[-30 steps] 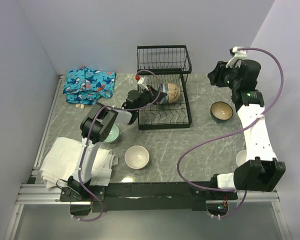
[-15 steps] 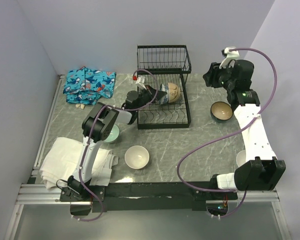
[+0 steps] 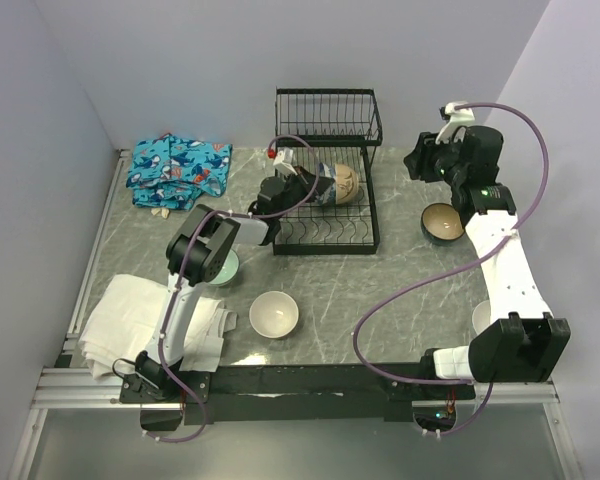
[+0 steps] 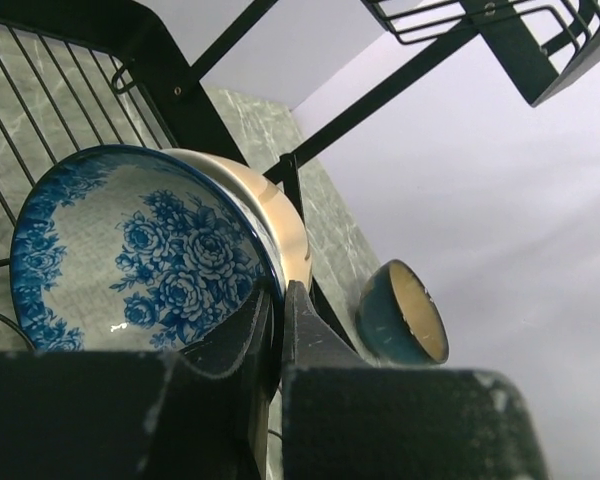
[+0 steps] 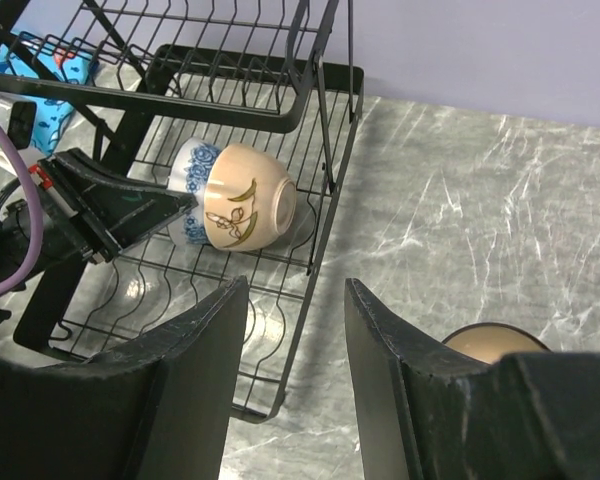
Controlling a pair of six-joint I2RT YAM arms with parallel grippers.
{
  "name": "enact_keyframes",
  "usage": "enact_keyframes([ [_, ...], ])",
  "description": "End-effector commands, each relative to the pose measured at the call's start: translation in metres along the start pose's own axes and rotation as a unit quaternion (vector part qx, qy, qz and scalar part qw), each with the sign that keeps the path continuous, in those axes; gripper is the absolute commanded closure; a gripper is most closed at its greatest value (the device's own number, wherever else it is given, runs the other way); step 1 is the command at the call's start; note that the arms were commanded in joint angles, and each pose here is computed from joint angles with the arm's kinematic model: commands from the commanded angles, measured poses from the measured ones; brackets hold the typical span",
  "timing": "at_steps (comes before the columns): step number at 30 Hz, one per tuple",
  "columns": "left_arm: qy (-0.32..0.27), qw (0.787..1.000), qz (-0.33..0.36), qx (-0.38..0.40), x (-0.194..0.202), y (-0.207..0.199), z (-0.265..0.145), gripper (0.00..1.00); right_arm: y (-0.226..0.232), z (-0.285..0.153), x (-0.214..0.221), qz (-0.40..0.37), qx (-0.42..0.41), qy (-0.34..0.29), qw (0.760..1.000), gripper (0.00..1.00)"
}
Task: Load the bowls into the dish rack
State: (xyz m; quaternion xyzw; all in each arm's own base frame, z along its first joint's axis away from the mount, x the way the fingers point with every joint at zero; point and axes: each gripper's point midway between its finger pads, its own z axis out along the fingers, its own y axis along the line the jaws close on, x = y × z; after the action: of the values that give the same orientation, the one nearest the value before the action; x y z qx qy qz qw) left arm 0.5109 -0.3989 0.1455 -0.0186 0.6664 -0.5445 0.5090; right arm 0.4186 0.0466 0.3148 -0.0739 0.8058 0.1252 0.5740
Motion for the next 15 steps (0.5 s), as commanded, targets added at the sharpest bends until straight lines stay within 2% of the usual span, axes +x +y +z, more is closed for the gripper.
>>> enact_keyframes([
  [1, 0.044, 0.999, 0.014, 0.024, -0.001, -0.025, -0.003, 0.93, 0.006, -0.015, -0.023, -0.011, 0.001, -0.045, 0.999, 0.49],
  [5, 0.080, 0.996, 0.024, 0.011, 0.001, -0.024, -0.006, 0.88, 0.007, -0.017, -0.023, -0.010, 0.001, -0.048, 0.999, 0.49],
  [8, 0.084, 0.995, 0.051, 0.009, -0.005, -0.024, -0.005, 0.85, 0.008, -0.018, -0.022, -0.011, -0.001, -0.050, 0.999, 0.49],
  [15, 0.087, 0.994, 0.066, -0.005, -0.012, -0.014, -0.008, 0.88, 0.007, -0.023, -0.021, -0.012, 0.003, -0.054, 0.998, 0.49],
])
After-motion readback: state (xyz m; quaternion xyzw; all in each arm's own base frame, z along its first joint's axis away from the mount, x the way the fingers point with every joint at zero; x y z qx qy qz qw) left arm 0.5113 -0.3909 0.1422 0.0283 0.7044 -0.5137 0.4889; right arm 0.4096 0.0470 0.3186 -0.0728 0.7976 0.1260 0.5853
